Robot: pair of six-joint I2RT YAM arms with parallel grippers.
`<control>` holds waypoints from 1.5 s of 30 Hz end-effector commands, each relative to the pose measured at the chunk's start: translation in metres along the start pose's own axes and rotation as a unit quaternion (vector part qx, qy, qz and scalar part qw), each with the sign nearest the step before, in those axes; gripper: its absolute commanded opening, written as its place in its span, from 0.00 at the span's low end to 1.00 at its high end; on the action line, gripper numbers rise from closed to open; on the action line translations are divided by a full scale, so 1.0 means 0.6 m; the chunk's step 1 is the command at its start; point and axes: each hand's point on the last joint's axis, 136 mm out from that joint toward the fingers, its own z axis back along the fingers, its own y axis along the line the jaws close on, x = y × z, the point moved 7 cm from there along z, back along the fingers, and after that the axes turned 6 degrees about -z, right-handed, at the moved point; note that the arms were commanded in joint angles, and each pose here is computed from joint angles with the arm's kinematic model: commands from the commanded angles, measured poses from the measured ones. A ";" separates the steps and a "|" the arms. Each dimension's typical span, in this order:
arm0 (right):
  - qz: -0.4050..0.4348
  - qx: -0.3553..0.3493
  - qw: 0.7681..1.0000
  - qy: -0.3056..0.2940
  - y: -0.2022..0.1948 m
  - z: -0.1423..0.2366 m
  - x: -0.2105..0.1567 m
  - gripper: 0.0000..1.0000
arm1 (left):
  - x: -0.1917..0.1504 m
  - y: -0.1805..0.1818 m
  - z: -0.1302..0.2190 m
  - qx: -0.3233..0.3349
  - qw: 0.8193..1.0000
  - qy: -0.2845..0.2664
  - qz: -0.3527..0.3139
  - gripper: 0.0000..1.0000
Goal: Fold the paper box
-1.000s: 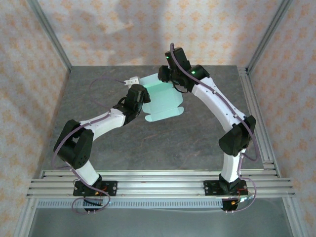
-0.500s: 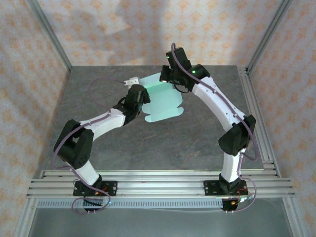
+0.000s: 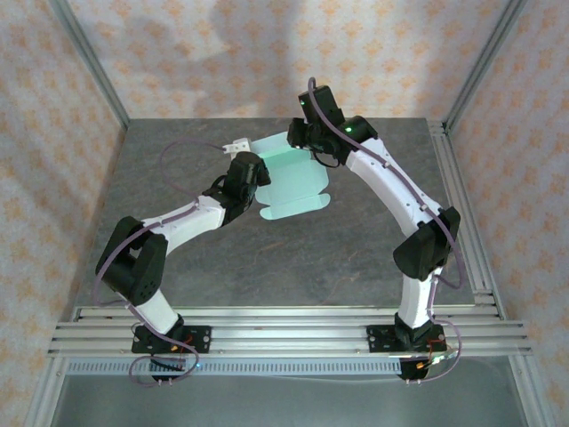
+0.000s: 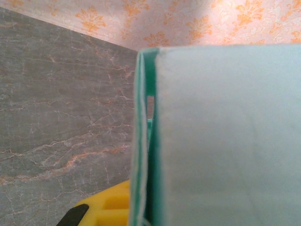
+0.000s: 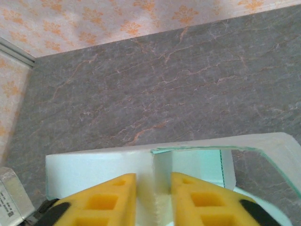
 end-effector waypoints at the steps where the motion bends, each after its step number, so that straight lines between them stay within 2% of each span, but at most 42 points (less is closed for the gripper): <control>1: 0.001 -0.001 1.000 0.003 -0.002 -0.001 0.000 0.14 | 0.026 -0.010 0.020 -0.014 0.999 -0.030 0.013 0.00; 4: 0.001 0.000 1.000 0.000 -0.002 0.003 0.002 0.02 | 0.024 -0.009 0.019 -0.013 0.999 -0.028 0.012 0.00; 7: 0.002 0.000 1.000 -0.004 -0.002 0.008 0.003 0.02 | 0.023 -0.010 0.017 -0.012 1.000 -0.025 0.010 0.00; 8: 0.003 -0.002 1.000 -0.007 -0.003 0.009 0.004 0.08 | 0.022 -0.009 0.017 -0.011 1.000 -0.025 0.010 0.00; 10: 0.004 -0.006 1.000 -0.013 -0.006 0.013 0.006 0.30 | 0.022 -0.009 0.015 -0.009 0.999 -0.022 0.023 0.00; 12: 0.007 -0.007 1.000 -0.022 -0.006 0.022 0.009 0.41 | 0.020 -0.008 0.014 -0.004 1.000 -0.018 0.023 0.00; 15: 0.015 0.006 0.999 -0.042 -0.006 0.044 0.012 0.48 | 0.018 -0.005 0.009 0.002 1.000 -0.009 0.027 0.00; 23: 0.063 0.090 0.989 -0.095 -0.017 0.117 0.009 0.59 | 0.007 0.001 -0.010 -0.014 0.999 0.018 0.042 0.00; 25: 0.068 0.095 0.986 -0.119 -0.032 0.137 0.013 0.66 | 0.005 0.002 -0.012 -0.019 0.999 0.023 0.042 0.00; 32: 0.013 0.131 0.981 -0.140 -0.132 0.161 0.046 0.64 | 0.004 -0.006 -0.016 -0.071 0.995 0.042 0.052 0.00; 40: 0.011 0.202 0.977 -0.064 -0.171 0.115 0.053 0.54 | 0.006 -0.030 -0.003 -0.146 0.987 0.046 0.042 0.00; 45: 0.077 0.271 0.959 -0.022 -0.164 0.090 0.030 0.54 | 0.003 -0.031 -0.004 -0.154 0.985 0.052 0.050 0.00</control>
